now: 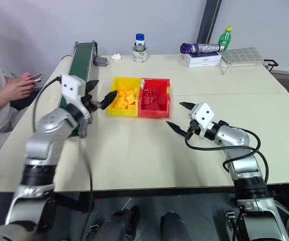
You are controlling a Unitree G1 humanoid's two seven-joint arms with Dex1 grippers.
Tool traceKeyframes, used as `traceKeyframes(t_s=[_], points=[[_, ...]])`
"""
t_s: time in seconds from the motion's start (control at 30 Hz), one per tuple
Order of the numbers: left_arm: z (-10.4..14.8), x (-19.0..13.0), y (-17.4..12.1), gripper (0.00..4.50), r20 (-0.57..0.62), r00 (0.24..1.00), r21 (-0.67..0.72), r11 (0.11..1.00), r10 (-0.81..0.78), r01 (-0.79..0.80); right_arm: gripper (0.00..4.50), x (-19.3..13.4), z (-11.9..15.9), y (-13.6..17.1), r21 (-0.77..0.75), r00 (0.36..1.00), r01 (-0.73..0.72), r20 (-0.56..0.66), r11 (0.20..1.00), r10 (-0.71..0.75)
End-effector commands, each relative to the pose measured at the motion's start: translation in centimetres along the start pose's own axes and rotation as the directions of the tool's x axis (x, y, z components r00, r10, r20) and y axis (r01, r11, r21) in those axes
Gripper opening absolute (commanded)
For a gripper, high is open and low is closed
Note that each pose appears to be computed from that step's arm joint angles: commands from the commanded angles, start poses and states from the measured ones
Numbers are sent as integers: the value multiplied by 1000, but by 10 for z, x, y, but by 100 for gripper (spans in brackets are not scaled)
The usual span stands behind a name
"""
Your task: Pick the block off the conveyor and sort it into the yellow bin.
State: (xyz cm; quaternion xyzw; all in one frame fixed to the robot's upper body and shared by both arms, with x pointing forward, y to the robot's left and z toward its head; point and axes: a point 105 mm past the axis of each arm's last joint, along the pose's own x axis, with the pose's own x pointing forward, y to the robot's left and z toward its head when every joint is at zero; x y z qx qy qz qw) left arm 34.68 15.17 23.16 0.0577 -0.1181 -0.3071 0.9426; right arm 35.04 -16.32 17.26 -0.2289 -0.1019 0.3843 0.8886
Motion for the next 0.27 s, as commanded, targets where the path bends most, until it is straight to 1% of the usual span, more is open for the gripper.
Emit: traceKeyframes(t_s=[0.03, 0.17, 0.27], points=[[17, -33, 1, 445, 11, 998, -24, 998, -59, 59, 450, -2, 10, -8, -25, 999, 10, 41, 1000, -9], [5, -58, 24, 445, -66, 997, -13, 1000, 27, -28, 450, 0, 9, -8, -24, 999, -2, 43, 1000, 3], [-1, -72, 30, 445, -92, 995, 1, 999, 38, -38, 450, 0, 9, -7, -24, 999, -10, 40, 1000, 11]])
